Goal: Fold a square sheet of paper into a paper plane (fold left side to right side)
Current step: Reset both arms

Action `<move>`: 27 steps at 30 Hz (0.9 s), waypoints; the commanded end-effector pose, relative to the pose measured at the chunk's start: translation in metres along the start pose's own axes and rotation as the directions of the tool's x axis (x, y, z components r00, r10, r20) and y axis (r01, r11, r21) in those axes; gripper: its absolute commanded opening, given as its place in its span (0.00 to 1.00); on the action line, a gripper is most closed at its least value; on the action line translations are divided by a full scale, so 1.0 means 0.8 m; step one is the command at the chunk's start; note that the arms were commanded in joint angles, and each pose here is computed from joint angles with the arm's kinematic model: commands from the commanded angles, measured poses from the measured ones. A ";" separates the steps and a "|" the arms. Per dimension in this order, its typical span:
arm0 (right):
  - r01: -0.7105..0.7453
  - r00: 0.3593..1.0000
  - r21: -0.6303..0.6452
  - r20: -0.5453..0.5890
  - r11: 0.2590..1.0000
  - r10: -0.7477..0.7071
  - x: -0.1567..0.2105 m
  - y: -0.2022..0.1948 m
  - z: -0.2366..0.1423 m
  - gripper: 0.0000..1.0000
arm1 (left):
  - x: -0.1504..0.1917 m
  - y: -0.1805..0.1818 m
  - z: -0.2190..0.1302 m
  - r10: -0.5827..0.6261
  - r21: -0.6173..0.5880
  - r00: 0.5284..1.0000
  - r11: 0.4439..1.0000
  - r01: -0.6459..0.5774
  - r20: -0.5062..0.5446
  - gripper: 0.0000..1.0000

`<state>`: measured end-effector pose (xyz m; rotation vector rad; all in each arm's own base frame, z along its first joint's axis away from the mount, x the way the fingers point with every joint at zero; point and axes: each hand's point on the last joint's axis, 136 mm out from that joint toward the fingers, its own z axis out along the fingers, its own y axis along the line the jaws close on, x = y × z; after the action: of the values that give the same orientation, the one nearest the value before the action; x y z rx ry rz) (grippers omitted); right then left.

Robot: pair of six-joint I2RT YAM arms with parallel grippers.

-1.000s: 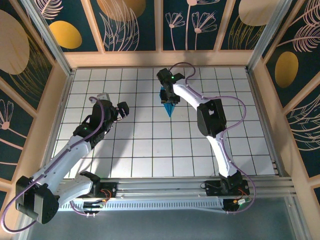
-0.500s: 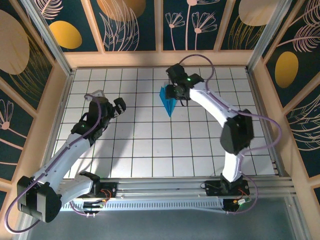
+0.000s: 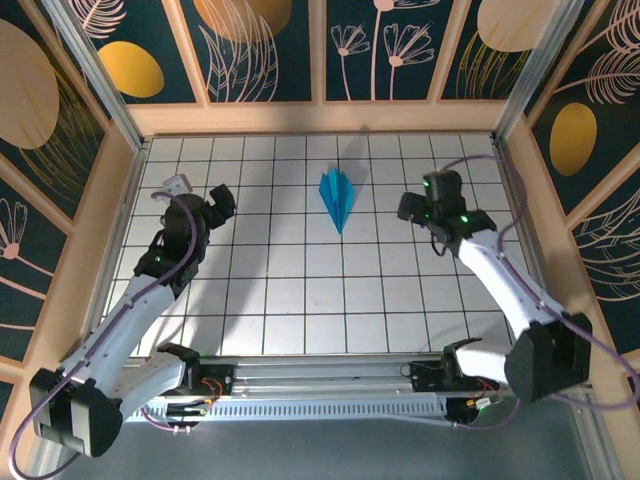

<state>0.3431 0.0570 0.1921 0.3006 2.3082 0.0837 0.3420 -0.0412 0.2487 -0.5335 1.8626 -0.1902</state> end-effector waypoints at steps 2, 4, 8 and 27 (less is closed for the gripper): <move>-0.042 0.978 -0.027 0.205 0.999 0.047 -0.040 -0.031 -0.018 0.99 | -0.035 0.019 -0.009 0.051 -0.066 0.984 0.997 -0.040 0.170 0.99; -0.074 0.966 -0.019 0.248 0.997 0.076 -0.042 -0.053 -0.018 0.99 | -0.039 0.019 -0.008 0.090 -0.073 0.977 0.994 -0.077 0.195 0.99; -0.112 0.934 -0.005 0.341 0.994 0.107 -0.041 -0.090 -0.013 0.99 | -0.043 0.027 -0.001 0.171 -0.139 0.959 0.980 -0.142 0.224 0.99; -0.030 0.865 -0.057 0.499 0.998 0.054 0.001 -0.123 0.072 0.99 | 0.002 0.069 0.054 0.277 -0.274 0.949 0.934 -0.229 0.152 0.99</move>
<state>0.3543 -0.0439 0.1131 0.3772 1.9150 0.0432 0.3650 0.0065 0.2049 -0.4468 1.7963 0.2533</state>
